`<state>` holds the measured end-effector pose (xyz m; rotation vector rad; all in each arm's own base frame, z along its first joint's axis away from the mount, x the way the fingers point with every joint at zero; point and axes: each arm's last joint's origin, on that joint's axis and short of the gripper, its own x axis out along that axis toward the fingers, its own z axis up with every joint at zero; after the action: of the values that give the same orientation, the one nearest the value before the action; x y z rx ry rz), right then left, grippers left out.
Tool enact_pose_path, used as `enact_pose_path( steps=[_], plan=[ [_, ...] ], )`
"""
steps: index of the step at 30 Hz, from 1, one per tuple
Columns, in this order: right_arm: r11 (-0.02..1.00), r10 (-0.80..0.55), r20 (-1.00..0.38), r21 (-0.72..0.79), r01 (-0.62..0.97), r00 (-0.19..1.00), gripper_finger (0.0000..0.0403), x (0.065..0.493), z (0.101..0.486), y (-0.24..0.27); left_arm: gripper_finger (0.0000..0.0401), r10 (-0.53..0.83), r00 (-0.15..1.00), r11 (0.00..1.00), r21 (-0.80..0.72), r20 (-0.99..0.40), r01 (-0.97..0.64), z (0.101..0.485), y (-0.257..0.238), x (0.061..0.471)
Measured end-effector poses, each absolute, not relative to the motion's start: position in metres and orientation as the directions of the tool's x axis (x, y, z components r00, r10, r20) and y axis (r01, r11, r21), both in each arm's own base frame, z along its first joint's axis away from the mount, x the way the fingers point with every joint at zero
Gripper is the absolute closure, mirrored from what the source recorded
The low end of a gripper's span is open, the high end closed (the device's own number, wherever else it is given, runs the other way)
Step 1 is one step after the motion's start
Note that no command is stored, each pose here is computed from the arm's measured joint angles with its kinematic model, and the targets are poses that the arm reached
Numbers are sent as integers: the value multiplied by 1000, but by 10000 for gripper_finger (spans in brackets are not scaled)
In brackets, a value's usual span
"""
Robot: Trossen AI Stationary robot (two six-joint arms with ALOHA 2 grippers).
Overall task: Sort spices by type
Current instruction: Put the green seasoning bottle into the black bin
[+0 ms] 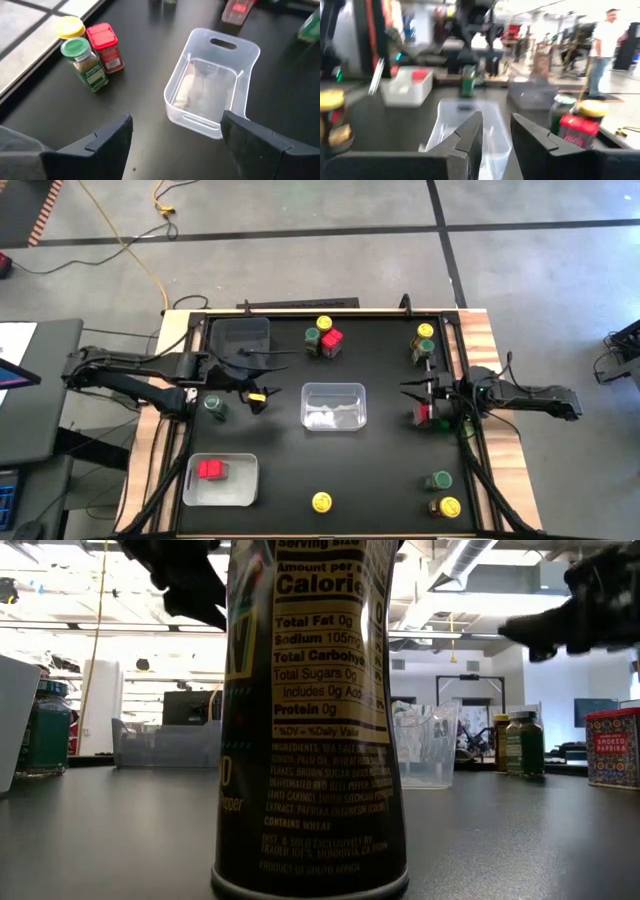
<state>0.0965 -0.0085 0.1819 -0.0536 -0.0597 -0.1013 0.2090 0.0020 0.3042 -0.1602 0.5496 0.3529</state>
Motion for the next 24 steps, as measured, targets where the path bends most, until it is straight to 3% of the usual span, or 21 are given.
enact_pose_path(
  steps=[14, 24],
  plan=[
    [956, -293, 16, -12, 294, 956, 289, 110, 256, -15, 110, 305, 864, 929, -75, -400, -362, 313, 6, 155],
    [854, -431, -365, 130, 504, 825, 336, 135, 299, -22, 110, 305, 861, 929, -71, -408, -362, 312, 6, 157]
  ],
)
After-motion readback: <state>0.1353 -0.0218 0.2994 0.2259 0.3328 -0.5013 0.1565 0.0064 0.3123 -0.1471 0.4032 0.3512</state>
